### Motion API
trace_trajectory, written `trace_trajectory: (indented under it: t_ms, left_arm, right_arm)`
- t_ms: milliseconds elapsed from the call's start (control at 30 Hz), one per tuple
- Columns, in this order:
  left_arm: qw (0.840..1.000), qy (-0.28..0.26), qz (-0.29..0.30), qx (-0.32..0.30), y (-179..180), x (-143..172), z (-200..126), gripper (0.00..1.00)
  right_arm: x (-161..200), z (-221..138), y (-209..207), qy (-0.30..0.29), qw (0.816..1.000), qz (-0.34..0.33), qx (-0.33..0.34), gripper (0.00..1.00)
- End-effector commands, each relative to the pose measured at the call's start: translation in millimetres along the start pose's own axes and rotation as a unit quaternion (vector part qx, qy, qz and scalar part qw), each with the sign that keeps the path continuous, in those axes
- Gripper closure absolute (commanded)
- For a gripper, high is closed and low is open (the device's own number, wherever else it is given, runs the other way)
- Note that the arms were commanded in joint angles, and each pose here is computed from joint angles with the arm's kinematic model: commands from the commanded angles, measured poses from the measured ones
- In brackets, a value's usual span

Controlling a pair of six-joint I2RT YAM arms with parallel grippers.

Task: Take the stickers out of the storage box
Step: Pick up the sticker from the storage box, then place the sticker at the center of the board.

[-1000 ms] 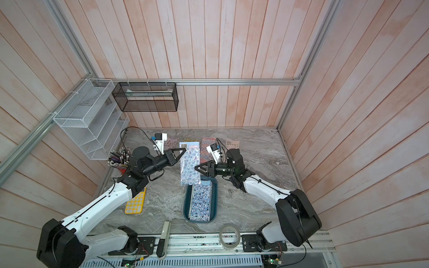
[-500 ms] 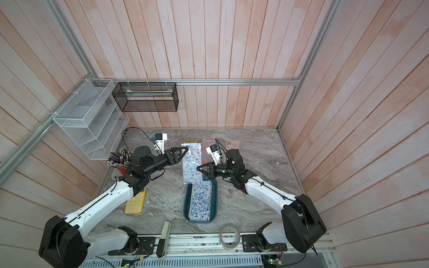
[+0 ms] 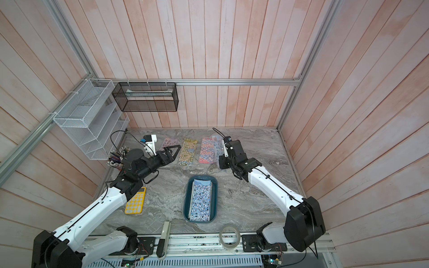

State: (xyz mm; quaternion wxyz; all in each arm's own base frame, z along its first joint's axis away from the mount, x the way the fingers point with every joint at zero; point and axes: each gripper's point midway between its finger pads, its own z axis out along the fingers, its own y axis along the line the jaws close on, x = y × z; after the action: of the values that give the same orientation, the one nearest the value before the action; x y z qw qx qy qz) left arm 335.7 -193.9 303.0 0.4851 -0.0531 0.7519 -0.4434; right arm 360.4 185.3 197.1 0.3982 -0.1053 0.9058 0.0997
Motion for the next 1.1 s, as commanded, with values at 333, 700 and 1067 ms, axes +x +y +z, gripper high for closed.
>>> trace_trajectory:
  t_ms: [333,700,1067]
  left_arm:
    - [0.997,-0.03,-0.042,-0.058,42.7,-7.3,-33.0,0.0]
    - [0.998,0.023,-0.041,-0.049,43.7,2.6,-20.9,0.04]
    - [0.996,0.043,-0.046,-0.056,51.2,9.0,-11.3,0.06]
  right_arm:
    - [-28.0,30.8,-153.7,0.043,0.972,0.044,0.227,1.0]
    - [8.6,98.1,-202.1,0.152,0.964,0.063,0.209,1.0]
    - [37.2,143.2,-229.1,0.21,0.954,0.061,0.207,1.0]
